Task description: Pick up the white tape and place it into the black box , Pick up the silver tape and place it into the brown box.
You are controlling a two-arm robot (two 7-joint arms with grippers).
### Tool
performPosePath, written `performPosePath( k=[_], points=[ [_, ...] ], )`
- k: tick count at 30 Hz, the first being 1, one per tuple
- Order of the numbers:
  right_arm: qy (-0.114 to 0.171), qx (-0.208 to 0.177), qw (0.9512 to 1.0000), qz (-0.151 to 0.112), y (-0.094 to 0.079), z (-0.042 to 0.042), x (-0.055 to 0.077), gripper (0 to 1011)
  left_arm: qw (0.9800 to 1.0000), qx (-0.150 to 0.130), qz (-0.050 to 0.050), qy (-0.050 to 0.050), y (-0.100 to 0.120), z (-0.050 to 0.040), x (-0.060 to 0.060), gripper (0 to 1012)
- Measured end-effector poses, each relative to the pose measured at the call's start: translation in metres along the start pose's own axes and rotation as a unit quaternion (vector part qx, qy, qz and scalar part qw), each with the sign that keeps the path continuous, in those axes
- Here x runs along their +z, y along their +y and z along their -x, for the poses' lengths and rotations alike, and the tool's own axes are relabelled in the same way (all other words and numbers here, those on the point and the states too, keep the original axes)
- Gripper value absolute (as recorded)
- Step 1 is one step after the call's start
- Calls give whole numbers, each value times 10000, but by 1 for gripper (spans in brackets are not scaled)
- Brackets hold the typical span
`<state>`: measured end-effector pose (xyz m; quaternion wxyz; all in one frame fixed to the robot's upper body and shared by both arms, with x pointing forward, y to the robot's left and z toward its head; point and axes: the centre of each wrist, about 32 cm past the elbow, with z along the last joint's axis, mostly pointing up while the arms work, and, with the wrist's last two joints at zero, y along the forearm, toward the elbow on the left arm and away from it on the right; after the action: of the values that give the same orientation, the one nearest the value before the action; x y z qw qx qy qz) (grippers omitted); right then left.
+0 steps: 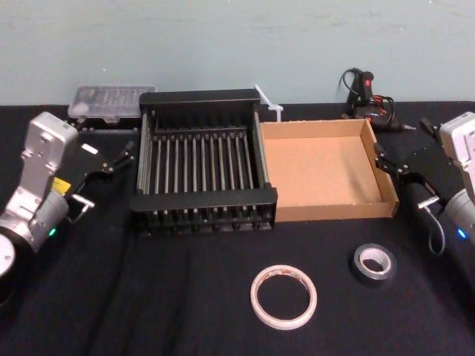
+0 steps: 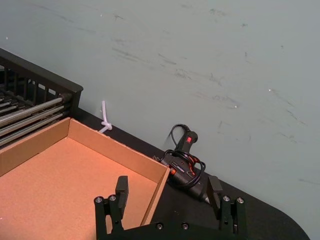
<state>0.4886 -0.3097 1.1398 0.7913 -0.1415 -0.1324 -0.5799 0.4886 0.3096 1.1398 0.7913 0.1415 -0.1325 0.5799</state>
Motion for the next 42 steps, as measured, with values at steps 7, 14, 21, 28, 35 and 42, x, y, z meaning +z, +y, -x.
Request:
performPosePath(
  k=[7, 14, 21, 28, 35, 42],
  points=[
    [0, 0, 10000, 0, 0, 0, 0, 1002, 10000, 0, 0, 0, 0, 0, 0, 1001],
    [0, 0, 10000, 0, 0, 0, 0, 1002, 10000, 0, 0, 0, 0, 0, 0, 1001],
    [0, 0, 10000, 0, 0, 0, 0, 1000, 10000, 0, 0, 0, 0, 0, 0, 1001],
    [0, 0, 10000, 0, 0, 0, 0, 1002, 10000, 0, 0, 0, 0, 0, 0, 1001],
    [0, 0, 10000, 0, 0, 0, 0, 1002, 10000, 0, 0, 0, 0, 0, 0, 1001],
    [0, 0, 10000, 0, 0, 0, 0, 1002, 10000, 0, 0, 0, 0, 0, 0, 1001]
  ],
)
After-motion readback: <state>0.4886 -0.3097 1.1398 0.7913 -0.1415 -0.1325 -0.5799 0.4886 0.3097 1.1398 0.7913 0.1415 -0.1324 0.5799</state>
